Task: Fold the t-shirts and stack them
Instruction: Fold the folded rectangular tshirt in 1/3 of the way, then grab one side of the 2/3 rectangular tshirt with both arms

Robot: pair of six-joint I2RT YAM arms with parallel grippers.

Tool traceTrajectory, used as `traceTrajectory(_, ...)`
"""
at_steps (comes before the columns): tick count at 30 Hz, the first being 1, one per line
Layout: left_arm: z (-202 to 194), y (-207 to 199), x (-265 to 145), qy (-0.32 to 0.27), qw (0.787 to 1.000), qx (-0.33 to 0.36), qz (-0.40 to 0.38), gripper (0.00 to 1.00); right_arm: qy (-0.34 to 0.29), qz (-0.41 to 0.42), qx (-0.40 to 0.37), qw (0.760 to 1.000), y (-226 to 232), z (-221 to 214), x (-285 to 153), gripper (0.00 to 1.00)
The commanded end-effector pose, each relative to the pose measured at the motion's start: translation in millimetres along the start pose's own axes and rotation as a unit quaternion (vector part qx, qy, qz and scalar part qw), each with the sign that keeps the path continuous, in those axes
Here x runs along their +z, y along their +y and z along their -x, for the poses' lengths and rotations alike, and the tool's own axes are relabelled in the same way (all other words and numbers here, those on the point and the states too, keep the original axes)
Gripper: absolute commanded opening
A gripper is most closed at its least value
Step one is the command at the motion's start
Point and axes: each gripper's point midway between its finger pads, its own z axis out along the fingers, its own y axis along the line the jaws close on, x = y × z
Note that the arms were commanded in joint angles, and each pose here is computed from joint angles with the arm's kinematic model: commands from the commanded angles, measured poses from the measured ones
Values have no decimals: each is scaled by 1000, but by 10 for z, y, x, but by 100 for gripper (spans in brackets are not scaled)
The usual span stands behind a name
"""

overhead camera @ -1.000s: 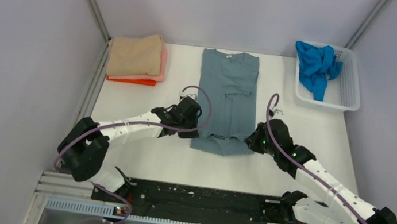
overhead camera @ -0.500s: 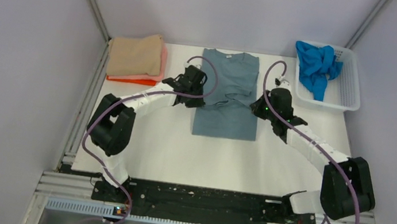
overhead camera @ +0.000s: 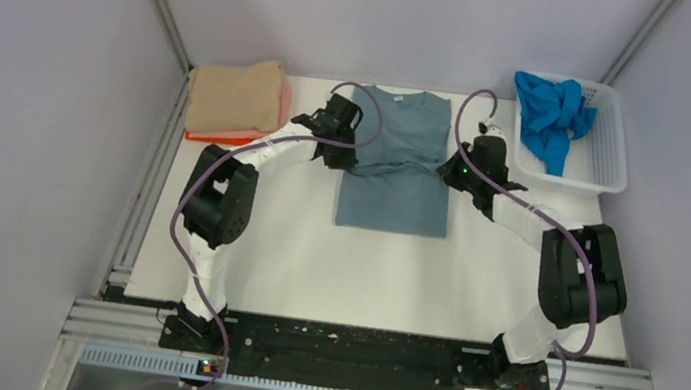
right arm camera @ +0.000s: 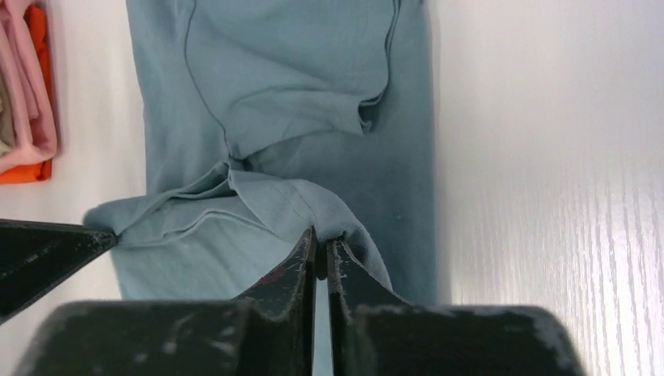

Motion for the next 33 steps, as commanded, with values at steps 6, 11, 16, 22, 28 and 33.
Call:
traceTrajectory(6,564,1,-219,-38,999,19,7,99,-47,17,-36,998,141,644,106,74)
traceTrajectory(11,388,-83,-507,-43,998,8,-43,99,-56,8,-43,997,50,534,-203,99)
traceTrajectory(16,-279,25,-650,1,996,-29,-85,99,-51,2,-7,999,-121,163,-581,99)
traceTrajectory(22,-962,135,-722,32,991,-73,-104,99,-17,5,-17,1000,-304,-323,-931,97)
traceTrajectory(28,-1219,130,-542,61,988,-95,-109,84,31,3,14,999,-420,-720,-978,90)
traceTrajectory(33,-1300,167,-390,78,988,-104,-86,65,70,-10,27,997,-507,-926,-901,80)
